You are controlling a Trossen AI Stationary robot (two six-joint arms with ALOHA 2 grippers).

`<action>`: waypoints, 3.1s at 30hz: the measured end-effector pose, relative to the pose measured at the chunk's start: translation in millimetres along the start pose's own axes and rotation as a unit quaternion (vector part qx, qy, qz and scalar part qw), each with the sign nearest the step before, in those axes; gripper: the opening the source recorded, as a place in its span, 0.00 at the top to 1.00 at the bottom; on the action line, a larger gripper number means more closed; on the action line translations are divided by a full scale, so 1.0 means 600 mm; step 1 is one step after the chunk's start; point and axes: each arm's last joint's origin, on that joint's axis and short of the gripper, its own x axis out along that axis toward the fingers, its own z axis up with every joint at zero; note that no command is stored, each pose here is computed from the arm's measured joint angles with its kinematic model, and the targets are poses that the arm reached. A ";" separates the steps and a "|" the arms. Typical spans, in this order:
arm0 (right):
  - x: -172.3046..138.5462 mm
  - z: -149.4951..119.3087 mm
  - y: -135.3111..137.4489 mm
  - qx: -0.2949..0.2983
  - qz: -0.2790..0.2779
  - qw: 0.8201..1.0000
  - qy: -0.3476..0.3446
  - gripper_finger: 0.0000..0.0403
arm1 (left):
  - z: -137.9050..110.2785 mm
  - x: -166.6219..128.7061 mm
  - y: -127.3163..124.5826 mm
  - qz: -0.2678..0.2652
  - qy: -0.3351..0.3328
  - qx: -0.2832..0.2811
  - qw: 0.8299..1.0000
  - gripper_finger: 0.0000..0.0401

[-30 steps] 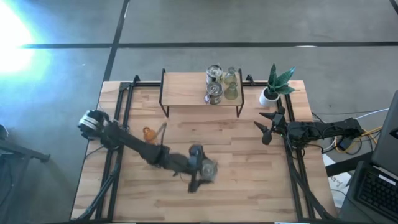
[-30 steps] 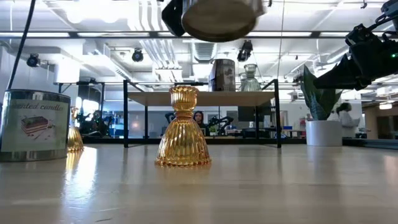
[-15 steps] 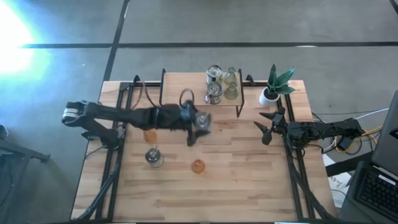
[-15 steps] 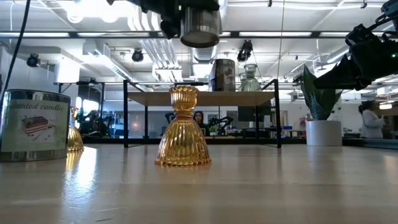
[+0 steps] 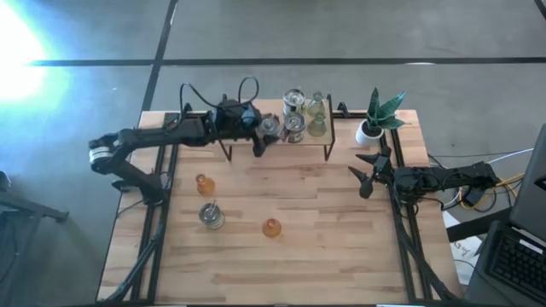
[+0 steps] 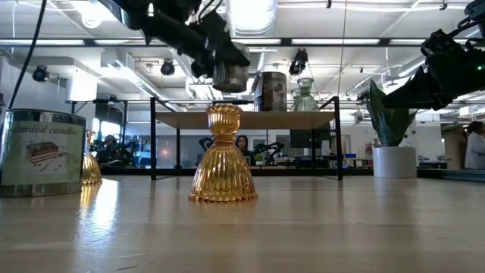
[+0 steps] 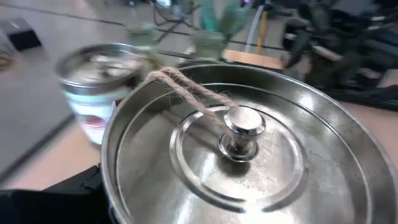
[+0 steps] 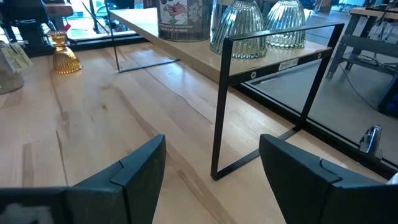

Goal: Pick & Place candle stick holders
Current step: Put the brown scented candle on the shelf

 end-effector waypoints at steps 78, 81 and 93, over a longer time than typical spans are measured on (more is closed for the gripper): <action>0.000 0.000 0.000 0.000 0.000 1.000 0.000 0.38 | -0.069 0.080 0.167 0.115 -0.028 0.003 0.993 0.01; 0.000 0.000 0.000 0.000 0.000 1.000 0.000 0.38 | -0.069 0.083 0.159 0.109 -0.025 0.019 0.994 0.00; 0.000 0.000 0.000 0.000 0.000 1.000 0.000 0.38 | -0.072 0.082 0.162 0.111 -0.015 0.005 0.994 0.00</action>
